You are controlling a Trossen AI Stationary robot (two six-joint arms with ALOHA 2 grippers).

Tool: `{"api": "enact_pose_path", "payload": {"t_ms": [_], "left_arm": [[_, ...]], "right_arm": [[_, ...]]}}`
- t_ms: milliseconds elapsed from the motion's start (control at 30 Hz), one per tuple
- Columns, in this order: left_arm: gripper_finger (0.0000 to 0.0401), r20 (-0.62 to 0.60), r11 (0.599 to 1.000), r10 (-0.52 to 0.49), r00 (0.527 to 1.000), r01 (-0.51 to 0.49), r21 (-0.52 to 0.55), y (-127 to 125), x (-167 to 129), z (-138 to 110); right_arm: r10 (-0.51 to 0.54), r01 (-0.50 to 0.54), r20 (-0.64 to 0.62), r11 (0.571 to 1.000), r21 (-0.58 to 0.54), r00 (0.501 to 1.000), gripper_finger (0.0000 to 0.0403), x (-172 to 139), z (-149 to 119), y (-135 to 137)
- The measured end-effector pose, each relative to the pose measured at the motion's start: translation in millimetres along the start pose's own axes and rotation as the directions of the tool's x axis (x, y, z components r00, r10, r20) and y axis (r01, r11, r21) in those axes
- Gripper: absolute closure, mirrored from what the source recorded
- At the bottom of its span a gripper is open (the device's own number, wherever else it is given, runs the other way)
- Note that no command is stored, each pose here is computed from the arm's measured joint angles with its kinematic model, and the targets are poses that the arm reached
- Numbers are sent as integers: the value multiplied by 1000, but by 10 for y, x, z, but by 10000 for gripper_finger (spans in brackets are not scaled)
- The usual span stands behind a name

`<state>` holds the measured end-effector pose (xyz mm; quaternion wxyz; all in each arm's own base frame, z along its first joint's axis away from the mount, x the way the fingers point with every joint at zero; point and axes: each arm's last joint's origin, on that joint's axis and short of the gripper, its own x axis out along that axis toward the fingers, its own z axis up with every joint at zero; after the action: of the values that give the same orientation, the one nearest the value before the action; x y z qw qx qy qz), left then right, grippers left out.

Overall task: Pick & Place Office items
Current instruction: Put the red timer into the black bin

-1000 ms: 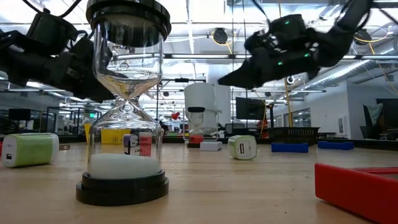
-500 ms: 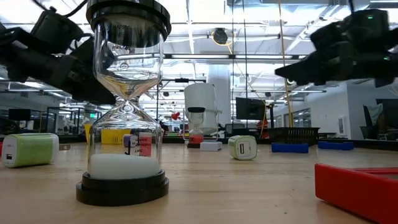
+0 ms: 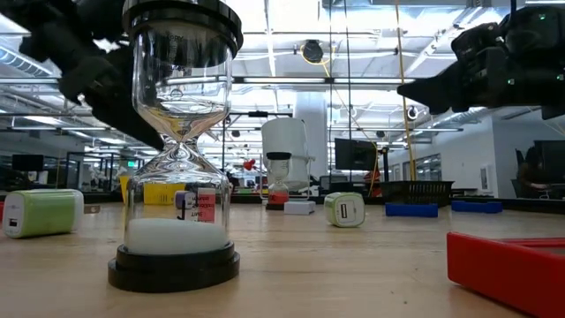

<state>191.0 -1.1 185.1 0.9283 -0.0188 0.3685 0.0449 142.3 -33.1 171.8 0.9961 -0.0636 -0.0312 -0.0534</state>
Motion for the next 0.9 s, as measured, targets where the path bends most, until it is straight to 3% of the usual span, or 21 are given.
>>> {"api": "enact_pose_path", "payload": {"t_ms": [133,367,533,667,900], "left_arm": [[353,-60,1000,-14,998,13,-18,-97,-84,69],[241,-219,997,-72,973,62,-50,-337,-179,-70],[163,-313,973,-100,945,26,-231,-484,-247,-199],[119,-389,925,-104,915,-55,-377,-566,-308,-303],[99,-458,775,-104,883,-217,-594,-666,-385,-416]], "right_arm": [[-25,25,-10,1000,1,1000,403,0,-8,-7],[-25,25,-9,1000,0,1000,403,0,-7,-7],[-25,25,-8,1000,1,1000,403,0,-7,-7],[-25,25,-8,1000,1,1000,403,0,-7,-7],[-25,25,-8,1000,8,1000,403,0,-7,-7]]}}
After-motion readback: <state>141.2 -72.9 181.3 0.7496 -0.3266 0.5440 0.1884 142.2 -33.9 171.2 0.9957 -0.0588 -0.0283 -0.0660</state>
